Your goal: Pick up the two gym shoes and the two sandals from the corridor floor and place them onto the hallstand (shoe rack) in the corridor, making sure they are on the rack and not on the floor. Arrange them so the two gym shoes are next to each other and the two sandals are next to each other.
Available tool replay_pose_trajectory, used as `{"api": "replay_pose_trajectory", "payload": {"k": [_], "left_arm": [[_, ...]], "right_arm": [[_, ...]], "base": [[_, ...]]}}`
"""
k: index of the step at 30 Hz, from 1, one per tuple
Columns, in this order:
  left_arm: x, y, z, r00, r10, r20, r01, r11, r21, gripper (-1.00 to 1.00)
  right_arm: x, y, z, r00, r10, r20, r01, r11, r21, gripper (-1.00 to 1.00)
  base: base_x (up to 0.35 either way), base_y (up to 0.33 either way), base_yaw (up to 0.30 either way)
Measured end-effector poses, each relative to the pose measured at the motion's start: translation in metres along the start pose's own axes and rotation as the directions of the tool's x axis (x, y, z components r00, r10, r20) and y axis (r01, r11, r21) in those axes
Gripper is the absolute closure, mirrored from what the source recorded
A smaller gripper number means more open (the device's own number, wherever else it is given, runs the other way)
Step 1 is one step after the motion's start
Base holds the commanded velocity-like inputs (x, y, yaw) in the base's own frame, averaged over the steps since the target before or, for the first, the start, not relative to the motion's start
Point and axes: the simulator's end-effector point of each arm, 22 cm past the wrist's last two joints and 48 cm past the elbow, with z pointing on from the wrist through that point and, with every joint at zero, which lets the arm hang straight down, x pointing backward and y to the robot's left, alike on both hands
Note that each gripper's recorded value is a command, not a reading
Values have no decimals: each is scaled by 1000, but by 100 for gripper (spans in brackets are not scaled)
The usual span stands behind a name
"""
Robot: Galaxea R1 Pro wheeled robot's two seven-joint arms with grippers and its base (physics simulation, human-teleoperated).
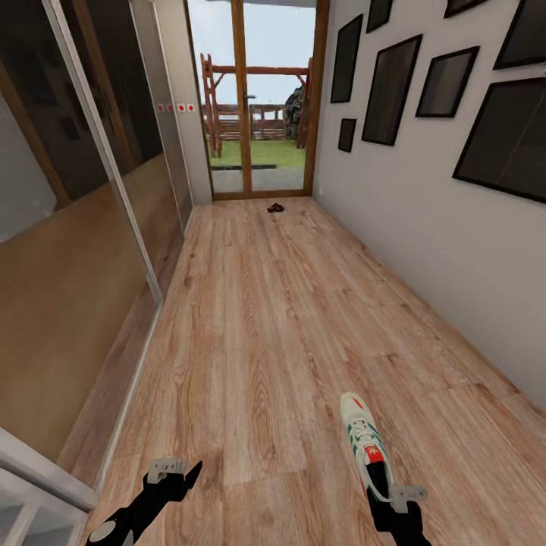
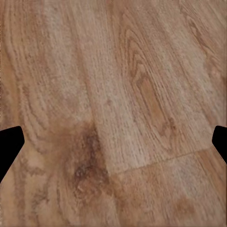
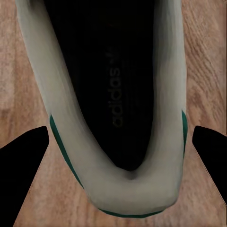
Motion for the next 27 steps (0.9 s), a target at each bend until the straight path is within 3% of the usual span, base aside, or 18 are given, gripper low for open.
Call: {"api": "replay_pose_trajectory", "payload": {"k": [13,27], "left_arm": [[-19,-4,-2,998,25,51,-25,1000,5,-100],[-31,-6,-5,997,23,79,-24,1000,5,-100]], "right_arm": [[-11,0,-2,1000,1,18,-1,1000,0,100],[-22,-1,-4,999,2,40,-2,1000,0,100]], "base": [[12,0,-37],[306,0,-66]]}}
